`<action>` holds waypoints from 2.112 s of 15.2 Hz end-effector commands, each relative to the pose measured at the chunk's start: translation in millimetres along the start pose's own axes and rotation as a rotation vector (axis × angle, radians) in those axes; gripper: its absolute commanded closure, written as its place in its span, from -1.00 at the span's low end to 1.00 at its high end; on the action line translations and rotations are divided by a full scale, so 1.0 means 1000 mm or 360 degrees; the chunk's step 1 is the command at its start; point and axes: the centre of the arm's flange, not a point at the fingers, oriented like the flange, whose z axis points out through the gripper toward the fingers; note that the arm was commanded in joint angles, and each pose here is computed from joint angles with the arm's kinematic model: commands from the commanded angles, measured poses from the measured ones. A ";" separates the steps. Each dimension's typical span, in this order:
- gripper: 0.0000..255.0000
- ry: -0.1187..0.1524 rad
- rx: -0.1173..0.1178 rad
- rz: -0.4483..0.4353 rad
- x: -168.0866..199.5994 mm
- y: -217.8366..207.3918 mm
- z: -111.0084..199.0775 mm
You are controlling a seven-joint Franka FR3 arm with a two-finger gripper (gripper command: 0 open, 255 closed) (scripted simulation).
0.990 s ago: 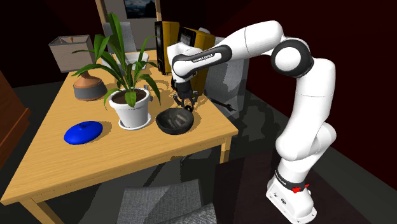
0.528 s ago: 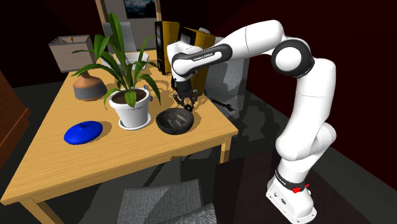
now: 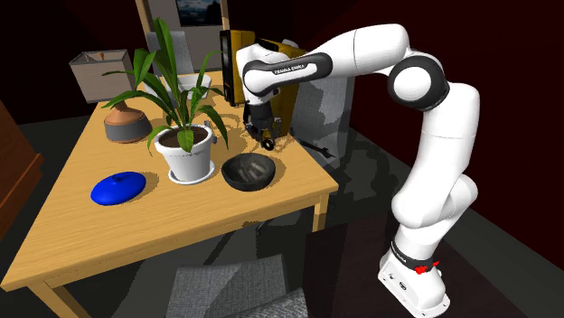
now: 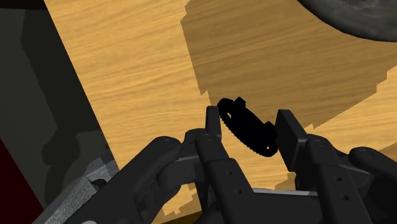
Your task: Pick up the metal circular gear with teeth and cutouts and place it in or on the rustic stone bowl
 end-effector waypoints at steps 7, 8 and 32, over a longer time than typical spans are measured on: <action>1.00 0.0000 0.0000 0.0000 -0.003 0.006 -0.043; 1.00 0.0000 0.0000 0.0000 -0.003 0.007 -0.048; 1.00 0.0000 0.0000 0.0000 -0.151 -0.050 -0.111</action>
